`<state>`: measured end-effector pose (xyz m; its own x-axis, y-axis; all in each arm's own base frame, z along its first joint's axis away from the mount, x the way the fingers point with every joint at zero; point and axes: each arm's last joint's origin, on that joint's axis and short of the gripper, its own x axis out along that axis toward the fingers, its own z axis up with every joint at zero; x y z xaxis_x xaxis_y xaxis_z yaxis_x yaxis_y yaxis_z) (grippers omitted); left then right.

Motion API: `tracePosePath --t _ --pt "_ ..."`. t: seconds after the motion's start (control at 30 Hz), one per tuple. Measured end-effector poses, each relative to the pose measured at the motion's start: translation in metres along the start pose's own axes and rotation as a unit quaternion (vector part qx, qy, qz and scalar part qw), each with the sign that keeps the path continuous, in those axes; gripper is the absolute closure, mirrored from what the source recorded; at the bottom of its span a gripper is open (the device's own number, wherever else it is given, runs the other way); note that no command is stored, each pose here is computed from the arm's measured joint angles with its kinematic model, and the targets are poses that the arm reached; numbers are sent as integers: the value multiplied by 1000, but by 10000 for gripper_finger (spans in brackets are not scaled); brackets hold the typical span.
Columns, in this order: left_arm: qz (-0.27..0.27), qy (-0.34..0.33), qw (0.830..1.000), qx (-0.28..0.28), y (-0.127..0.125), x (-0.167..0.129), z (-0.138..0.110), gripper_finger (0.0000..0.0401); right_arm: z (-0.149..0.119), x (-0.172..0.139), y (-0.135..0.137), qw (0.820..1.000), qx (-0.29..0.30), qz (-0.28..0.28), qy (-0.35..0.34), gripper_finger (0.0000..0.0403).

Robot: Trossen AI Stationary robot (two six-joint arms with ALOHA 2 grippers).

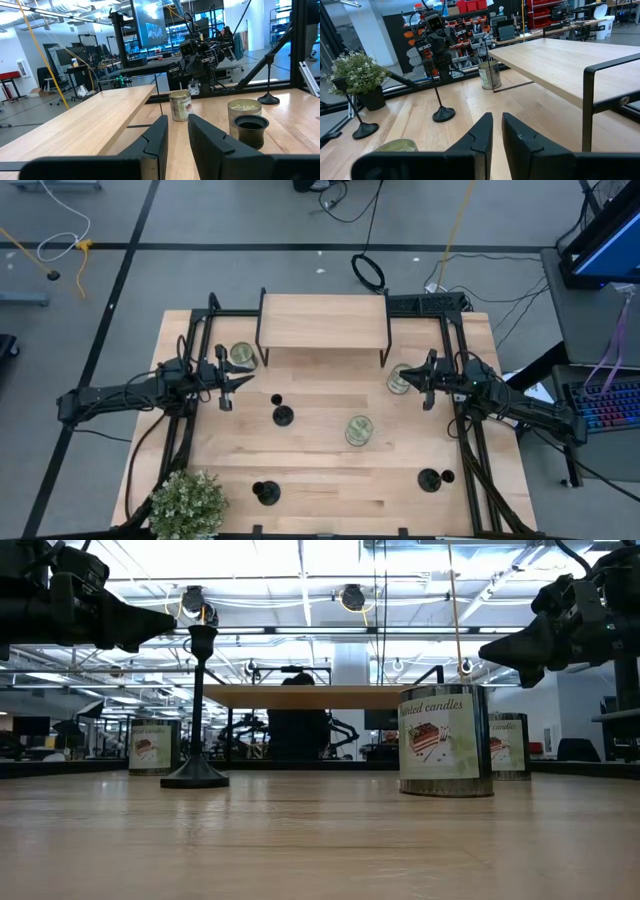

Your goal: Pick & Place candle stick holders

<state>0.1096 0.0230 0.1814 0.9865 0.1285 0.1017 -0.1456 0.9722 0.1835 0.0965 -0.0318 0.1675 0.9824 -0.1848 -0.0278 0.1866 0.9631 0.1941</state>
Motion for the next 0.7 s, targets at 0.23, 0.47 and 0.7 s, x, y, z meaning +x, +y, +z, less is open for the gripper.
tracePosePath --t 0.23,0.47,0.7 --pt "0 0 1000 0 0 0 0 320 0 0 0 1000 0 0 0 369" --pt "0 -1 995 -103 0 0 0 320 0 0 0 1000 0 0 0 369" --pt "24 -14 994 -103 2 0 3 320 0 0 0 1000 0 0 0 369"
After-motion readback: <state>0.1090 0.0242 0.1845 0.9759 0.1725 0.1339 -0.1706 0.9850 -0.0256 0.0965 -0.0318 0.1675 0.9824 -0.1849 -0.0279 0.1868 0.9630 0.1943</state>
